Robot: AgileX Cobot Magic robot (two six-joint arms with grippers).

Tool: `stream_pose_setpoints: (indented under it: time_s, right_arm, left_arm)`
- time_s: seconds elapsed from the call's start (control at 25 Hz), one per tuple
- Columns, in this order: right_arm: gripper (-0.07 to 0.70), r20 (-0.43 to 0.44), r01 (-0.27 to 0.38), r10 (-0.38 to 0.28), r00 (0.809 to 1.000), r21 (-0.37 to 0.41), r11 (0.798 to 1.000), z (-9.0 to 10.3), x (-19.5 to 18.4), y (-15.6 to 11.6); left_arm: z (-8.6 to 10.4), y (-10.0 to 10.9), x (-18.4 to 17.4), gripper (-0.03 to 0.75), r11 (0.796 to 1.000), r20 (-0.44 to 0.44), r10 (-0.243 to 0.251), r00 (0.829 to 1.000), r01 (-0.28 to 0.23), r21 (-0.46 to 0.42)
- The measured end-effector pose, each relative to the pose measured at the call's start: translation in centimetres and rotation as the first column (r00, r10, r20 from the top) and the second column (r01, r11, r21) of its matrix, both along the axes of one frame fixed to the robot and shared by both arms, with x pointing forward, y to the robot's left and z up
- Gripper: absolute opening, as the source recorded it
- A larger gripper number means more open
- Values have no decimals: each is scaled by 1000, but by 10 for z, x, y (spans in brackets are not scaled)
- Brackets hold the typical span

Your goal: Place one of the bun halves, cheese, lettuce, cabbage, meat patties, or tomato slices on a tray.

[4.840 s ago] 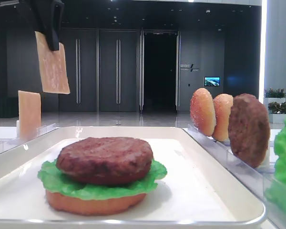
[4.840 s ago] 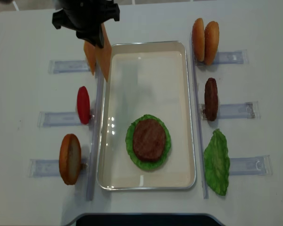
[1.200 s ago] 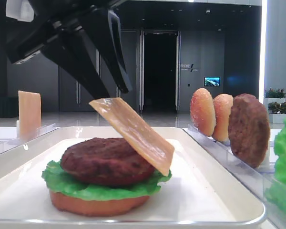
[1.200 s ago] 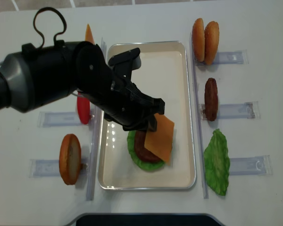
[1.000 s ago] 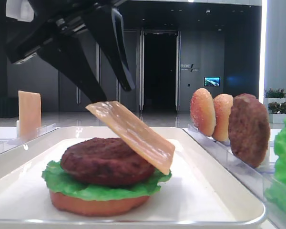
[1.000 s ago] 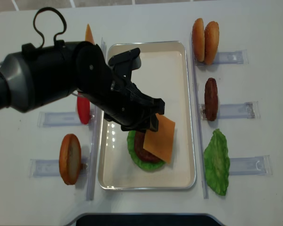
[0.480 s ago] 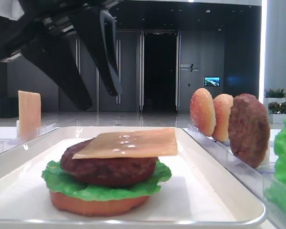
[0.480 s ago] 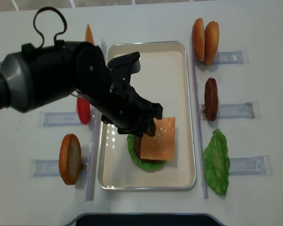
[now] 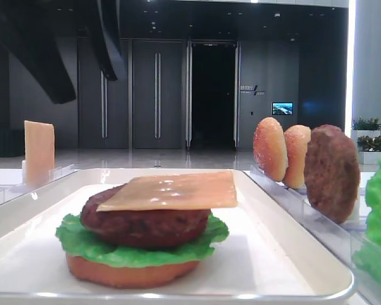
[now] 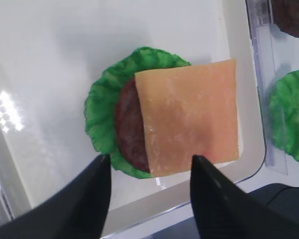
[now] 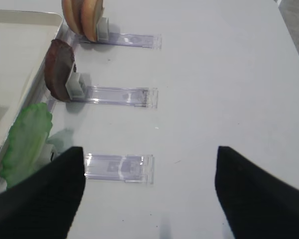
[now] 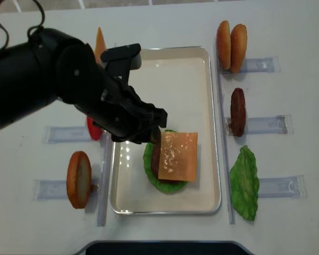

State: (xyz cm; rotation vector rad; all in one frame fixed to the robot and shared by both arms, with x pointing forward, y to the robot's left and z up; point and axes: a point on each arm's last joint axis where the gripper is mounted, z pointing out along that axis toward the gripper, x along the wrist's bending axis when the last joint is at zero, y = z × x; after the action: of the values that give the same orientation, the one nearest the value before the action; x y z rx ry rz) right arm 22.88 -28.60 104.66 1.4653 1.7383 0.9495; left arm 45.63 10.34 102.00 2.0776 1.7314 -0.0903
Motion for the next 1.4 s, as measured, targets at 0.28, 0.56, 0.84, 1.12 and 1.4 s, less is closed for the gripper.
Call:
stream_pose_setpoints:
  time_s: [0.28,0.56,0.84,1.12,1.4]
  right_arm:
    - [542,0,0,0,1000,0,1000,0,0,0]
    - [542,0,0,0,1000,0,1000,0,0,0]
    - [542,0,0,0,1000,0,1000,0,0,0]
    - [542,0,0,0,1000,0,1000,0,0,0]
    - [542,0,0,0,1000,0,1000,0,0,0]
  left_arm:
    - [5,11,-4,449,994,0,-45,999,44,101]
    - [35,15,0,451,975,-18,-82,996,84,208]
    - [62,20,3,452,952,-14,-86,996,86,292]
    - [70,21,6,452,954,18,-61,998,53,296]
    - [70,45,22,454,957,11,34,999,-36,289]
